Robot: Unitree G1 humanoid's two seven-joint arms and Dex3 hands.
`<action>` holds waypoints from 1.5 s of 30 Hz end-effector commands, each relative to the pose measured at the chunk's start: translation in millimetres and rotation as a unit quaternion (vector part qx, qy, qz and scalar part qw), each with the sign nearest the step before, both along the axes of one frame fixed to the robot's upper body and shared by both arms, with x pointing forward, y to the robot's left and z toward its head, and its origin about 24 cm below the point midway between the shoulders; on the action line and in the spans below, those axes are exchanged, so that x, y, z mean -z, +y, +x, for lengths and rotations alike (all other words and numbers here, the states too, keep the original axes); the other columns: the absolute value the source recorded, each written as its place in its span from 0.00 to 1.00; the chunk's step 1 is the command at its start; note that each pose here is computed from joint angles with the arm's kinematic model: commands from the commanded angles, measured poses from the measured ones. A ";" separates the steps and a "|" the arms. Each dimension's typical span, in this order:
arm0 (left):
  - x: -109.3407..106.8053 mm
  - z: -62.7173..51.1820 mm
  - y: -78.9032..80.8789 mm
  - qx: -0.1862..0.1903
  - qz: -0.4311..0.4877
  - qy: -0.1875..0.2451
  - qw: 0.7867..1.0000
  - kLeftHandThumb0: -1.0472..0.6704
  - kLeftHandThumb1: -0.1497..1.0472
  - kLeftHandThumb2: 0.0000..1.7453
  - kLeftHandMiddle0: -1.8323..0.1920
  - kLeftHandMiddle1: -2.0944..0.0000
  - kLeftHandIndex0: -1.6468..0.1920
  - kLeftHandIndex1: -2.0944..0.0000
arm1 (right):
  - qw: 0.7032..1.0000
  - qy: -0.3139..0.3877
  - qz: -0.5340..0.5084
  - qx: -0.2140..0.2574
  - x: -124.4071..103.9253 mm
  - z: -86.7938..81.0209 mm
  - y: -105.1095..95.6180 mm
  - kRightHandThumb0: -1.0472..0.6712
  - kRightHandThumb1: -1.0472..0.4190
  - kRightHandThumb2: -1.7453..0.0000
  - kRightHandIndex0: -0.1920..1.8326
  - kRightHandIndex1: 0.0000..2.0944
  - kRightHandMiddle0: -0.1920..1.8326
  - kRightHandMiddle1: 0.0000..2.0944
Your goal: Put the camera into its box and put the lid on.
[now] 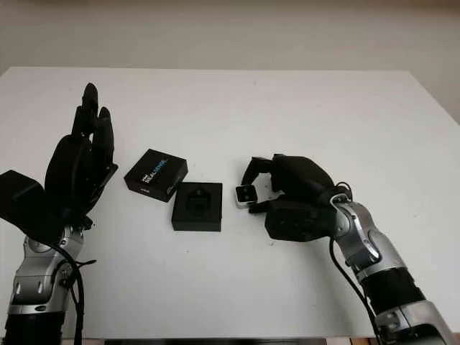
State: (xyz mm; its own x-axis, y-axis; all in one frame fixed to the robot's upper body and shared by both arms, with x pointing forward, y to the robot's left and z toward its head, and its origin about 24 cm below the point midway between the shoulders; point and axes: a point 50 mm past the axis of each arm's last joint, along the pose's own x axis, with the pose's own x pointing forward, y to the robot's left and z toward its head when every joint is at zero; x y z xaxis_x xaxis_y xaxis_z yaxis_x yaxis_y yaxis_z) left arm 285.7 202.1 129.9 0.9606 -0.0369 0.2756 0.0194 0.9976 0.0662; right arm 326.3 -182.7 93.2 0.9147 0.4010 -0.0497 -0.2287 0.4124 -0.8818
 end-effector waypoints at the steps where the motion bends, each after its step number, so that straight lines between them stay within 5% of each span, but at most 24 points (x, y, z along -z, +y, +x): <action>1: 2.5 -2.1 1.3 -0.002 0.001 0.001 1.000 0.18 1.00 0.35 1.00 1.00 1.00 1.00 | 0.999 0.002 0.032 0.008 -0.4 1.3 -1.3 0.41 0.01 0.97 0.18 0.94 0.26 0.72; 21: 3.1 -2.0 5.0 0.001 0.008 0.008 1.000 0.19 1.00 0.36 1.00 1.00 1.00 1.00 | 0.987 -0.026 0.156 0.039 -11.3 6.7 -9.6 0.44 0.03 0.97 0.21 0.90 0.24 0.78; 35: 3.7 -0.8 5.7 0.003 0.008 0.010 1.000 0.18 1.00 0.35 1.00 1.00 1.00 1.00 | 0.956 -0.004 0.292 0.001 -28.3 4.0 -2.7 0.40 0.02 0.97 0.19 0.95 0.21 0.84; 36: 3.7 -0.9 5.6 0.004 0.009 0.010 1.000 0.18 1.00 0.36 1.00 1.00 1.00 1.00 | 0.956 -0.003 0.295 -0.001 -28.6 3.8 -2.1 0.40 0.02 0.97 0.08 0.91 0.23 0.83; 38: 3.9 -0.9 5.7 0.004 0.008 0.009 1.000 0.18 1.00 0.36 1.00 1.00 1.00 1.00 | 0.954 0.000 0.299 0.002 -28.2 3.4 -1.2 0.40 0.03 0.97 0.02 0.87 0.23 0.82; 40: 3.9 -0.9 5.7 0.003 0.006 0.009 1.000 0.18 1.00 0.35 1.00 1.00 1.00 1.00 | 0.954 0.002 0.300 0.010 -28.3 2.5 0.5 0.38 0.03 0.97 0.00 0.70 0.23 0.81; 45: 3.8 -0.8 5.9 0.004 0.008 0.011 1.000 0.18 1.00 0.36 1.00 1.00 1.00 1.00 | 0.944 0.018 0.329 0.012 -27.2 -0.6 7.6 0.37 0.03 0.97 0.01 0.50 0.25 0.79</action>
